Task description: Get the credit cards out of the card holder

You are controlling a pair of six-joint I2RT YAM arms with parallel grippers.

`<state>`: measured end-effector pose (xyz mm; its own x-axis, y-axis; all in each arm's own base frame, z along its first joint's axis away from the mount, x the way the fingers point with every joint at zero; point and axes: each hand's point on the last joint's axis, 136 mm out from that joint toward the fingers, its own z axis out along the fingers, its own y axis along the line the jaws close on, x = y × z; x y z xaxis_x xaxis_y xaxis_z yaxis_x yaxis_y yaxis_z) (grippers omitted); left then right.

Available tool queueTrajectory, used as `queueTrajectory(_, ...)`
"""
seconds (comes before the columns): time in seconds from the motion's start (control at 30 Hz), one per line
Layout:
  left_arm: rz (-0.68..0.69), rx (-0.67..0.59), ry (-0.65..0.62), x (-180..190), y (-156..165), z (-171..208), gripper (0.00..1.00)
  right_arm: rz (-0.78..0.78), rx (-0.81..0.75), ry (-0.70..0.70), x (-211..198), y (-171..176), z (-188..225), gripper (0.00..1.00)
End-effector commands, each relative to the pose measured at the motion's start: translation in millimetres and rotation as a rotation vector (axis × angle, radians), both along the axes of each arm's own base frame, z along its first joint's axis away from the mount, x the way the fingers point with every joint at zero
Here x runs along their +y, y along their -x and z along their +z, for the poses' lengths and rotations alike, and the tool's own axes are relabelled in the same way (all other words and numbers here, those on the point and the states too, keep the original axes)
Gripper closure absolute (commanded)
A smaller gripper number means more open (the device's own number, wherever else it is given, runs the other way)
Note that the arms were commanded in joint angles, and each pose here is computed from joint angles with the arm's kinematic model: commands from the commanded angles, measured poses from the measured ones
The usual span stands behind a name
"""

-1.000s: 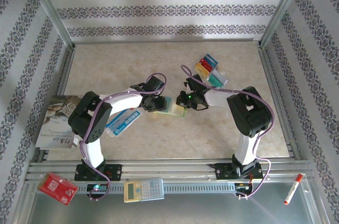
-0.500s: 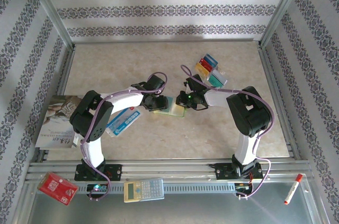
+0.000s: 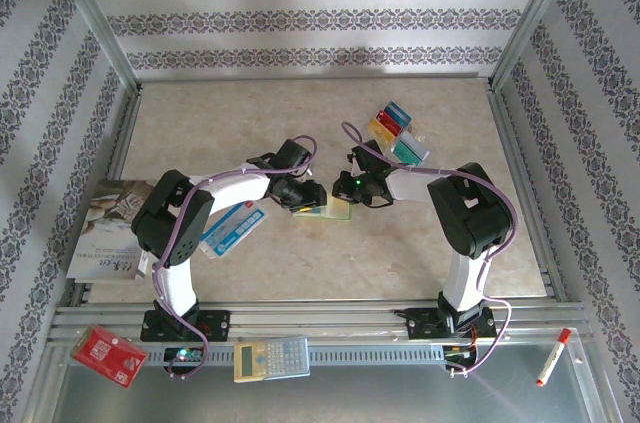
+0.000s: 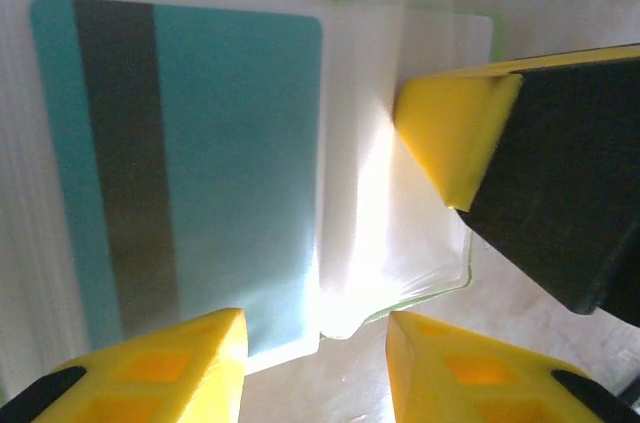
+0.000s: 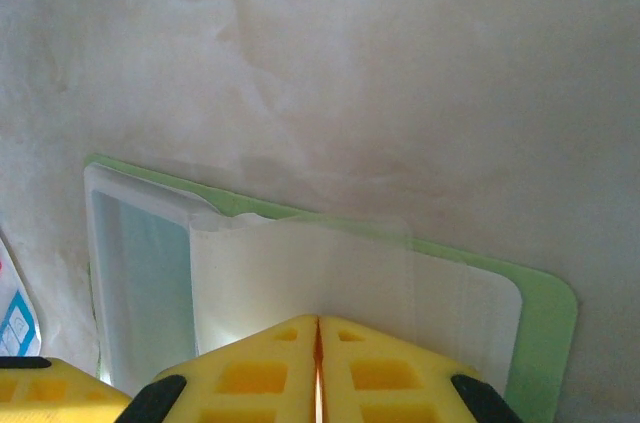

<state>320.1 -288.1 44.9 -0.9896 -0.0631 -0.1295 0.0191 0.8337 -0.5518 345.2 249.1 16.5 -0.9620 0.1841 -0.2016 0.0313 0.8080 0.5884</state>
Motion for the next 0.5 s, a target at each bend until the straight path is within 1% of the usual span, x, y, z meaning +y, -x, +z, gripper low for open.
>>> queueTrajectory(0.0, -0.008, -0.022, -0.010, 5.7, -1.8, 4.6, 0.58, 0.000, 0.084, 0.064, -12.5, 16.6, -27.8, 0.88)
queueTrajectory(0.13, 0.000, -0.085, -0.093, 22.1, -7.8, 18.1, 0.56, -0.001, 0.087, 0.067, -13.7, 17.3, -29.3, 0.88)
queueTrajectory(0.2, 0.018, -0.095, -0.133, 30.8, -9.8, 16.6, 0.55, -0.002, 0.091, 0.068, -13.7, 17.9, -30.5, 0.88)
queueTrajectory(0.33, 0.041, -0.056, -0.194, 41.0, -7.6, 0.5, 0.55, -0.003, 0.094, 0.065, -13.0, 17.4, -31.1, 0.88)
queueTrajectory(0.47, 0.046, -0.025, -0.192, 39.9, -5.4, -10.3, 0.53, -0.001, 0.093, 0.065, -12.9, 17.5, -30.7, 0.88)
